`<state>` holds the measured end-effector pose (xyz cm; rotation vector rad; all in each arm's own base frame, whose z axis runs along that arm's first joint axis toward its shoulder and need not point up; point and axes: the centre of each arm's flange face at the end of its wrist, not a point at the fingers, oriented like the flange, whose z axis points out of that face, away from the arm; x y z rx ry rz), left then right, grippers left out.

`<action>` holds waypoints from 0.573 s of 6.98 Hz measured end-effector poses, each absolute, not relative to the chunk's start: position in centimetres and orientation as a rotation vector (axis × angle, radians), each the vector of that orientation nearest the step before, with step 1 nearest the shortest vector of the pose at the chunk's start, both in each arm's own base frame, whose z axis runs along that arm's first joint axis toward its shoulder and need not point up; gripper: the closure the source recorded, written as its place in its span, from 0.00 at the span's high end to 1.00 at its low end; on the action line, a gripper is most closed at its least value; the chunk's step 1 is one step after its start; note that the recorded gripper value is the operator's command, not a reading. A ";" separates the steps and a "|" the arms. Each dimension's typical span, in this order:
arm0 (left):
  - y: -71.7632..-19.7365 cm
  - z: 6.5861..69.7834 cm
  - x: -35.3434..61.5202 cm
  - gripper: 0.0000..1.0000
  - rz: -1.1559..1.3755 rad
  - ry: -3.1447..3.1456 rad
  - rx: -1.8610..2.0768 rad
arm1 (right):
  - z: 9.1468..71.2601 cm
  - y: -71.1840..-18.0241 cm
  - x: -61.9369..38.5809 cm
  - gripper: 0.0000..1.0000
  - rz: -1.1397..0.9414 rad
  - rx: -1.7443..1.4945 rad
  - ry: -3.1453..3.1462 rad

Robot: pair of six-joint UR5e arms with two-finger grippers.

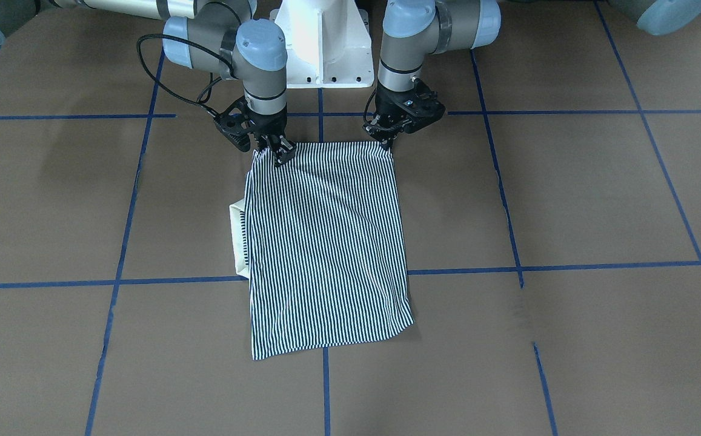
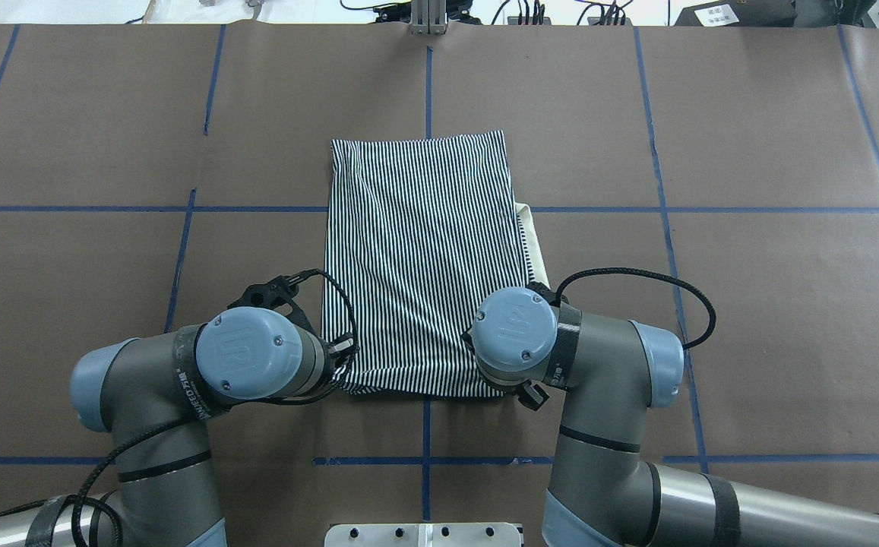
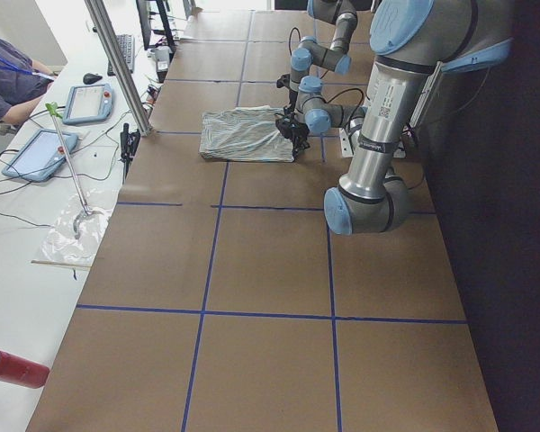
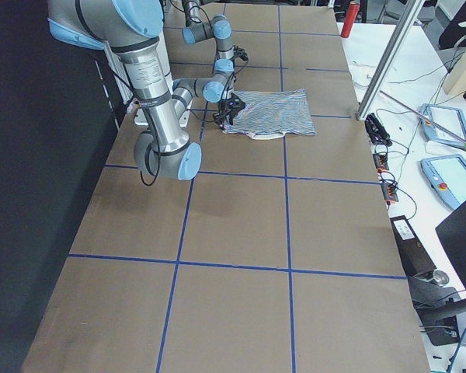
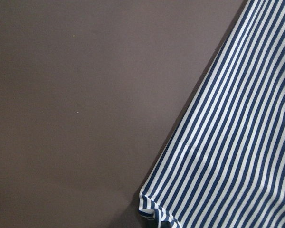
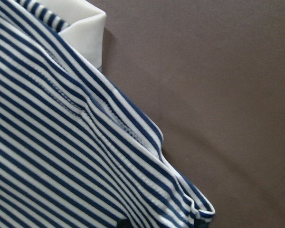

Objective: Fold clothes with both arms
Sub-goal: 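Grasp the shirt's near edge with both grippers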

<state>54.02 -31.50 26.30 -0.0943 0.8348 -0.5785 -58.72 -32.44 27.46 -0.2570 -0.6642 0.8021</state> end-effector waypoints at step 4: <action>-31.5 26.4 54.1 0.00 -0.579 0.832 -0.094 | 26.3 -32.5 -58.9 0.00 0.794 -0.255 -0.684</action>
